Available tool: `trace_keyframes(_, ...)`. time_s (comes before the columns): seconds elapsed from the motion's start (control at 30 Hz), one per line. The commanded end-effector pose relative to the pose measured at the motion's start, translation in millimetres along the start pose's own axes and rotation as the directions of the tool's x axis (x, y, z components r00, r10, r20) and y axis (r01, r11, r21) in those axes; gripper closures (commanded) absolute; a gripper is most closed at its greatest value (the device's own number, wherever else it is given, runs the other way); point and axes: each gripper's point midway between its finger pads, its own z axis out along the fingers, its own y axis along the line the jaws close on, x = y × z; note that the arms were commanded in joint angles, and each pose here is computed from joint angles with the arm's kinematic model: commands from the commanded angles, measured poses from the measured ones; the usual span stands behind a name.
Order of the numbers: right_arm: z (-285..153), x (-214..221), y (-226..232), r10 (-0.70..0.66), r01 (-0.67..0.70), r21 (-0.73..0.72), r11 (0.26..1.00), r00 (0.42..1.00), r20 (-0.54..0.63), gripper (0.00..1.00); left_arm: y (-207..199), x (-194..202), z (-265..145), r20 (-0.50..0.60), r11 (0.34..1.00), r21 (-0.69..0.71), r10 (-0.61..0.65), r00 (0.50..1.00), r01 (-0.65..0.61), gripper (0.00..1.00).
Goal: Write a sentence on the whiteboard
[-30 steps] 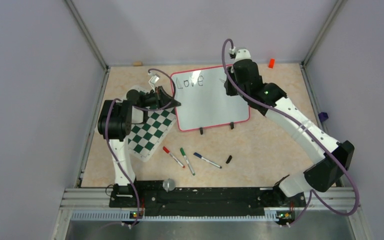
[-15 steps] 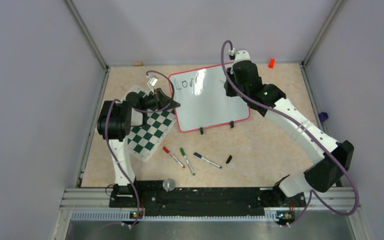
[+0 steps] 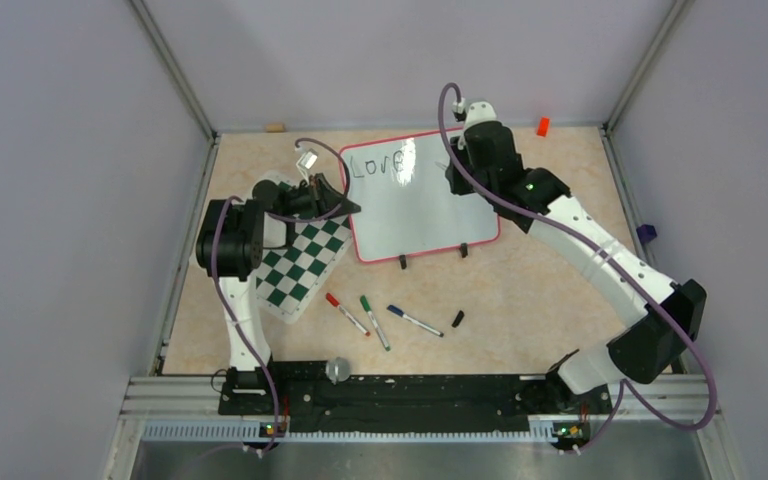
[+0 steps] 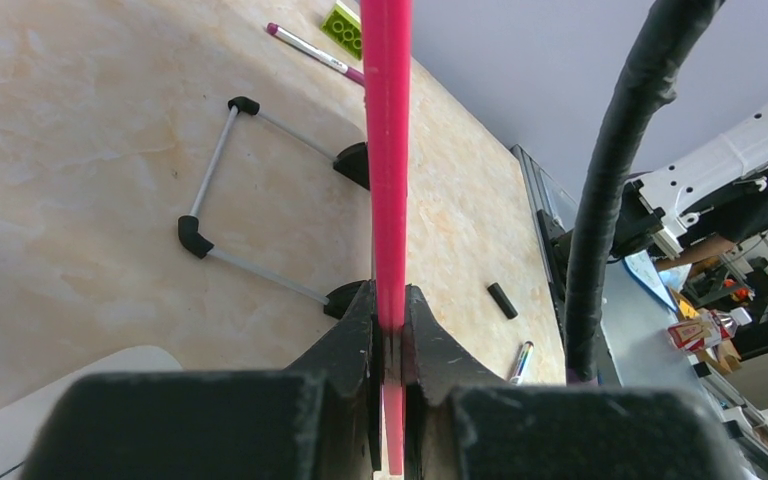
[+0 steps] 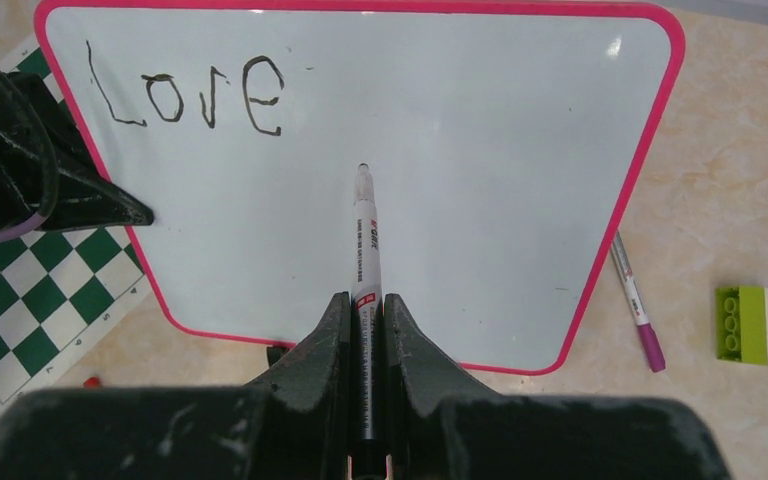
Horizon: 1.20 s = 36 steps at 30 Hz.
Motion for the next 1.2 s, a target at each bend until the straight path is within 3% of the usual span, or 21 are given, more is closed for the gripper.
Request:
trace_keyframes(0.0,7.2,-5.0,6.5,-0.003,0.004,-0.038,0.999,1.000,0.028,1.00,-9.0,9.5,-0.9,-0.079,0.983,0.081,0.172,0.982,-0.166,1.00)
trace_keyframes(0.73,15.1,-19.1,13.6,-0.024,0.027,-0.058,0.998,0.998,0.053,1.00,6.8,1.1,-0.8,-0.052,0.992,0.055,0.115,0.992,-0.113,1.00)
trace_keyframes(1.17,18.1,-18.5,10.6,0.003,-0.002,-0.027,1.000,0.999,0.034,1.00,5.1,6.9,0.7,0.013,0.987,0.006,0.161,0.987,-0.161,1.00)
